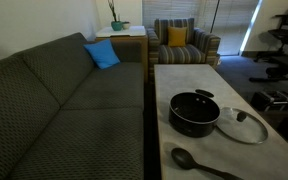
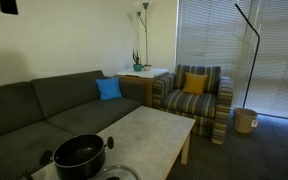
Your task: Put the glass lid on top of the black pot
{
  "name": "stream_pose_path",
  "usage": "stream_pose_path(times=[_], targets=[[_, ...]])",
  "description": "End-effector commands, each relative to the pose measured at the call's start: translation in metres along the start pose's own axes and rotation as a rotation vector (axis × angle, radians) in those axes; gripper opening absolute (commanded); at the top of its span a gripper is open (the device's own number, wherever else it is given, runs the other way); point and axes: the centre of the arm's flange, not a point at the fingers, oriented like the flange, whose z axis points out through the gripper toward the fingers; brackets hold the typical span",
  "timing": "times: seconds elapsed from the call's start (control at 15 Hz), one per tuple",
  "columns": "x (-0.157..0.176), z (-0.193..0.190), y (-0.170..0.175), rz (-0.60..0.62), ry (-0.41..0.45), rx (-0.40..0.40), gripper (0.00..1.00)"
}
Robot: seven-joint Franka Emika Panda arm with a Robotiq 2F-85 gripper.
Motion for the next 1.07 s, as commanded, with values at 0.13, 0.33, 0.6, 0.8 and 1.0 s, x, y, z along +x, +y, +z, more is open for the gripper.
stream_pose_path(times=[0.13, 0.33, 0.6, 0.8, 1.0], targets=[[0.045, 0.051, 0.001, 0.214, 0.183, -0.041, 1.0], [0.074, 0.098, 0.027, 0.318, 0.191, -0.046, 1.0], [0.064, 0.123, 0.04, 0.343, 0.139, -0.056, 1.0], [0.08, 0.154, 0.053, 0.371, 0.103, -0.059, 1.0], [0.077, 0.15, 0.042, 0.339, 0.112, -0.094, 1.0]])
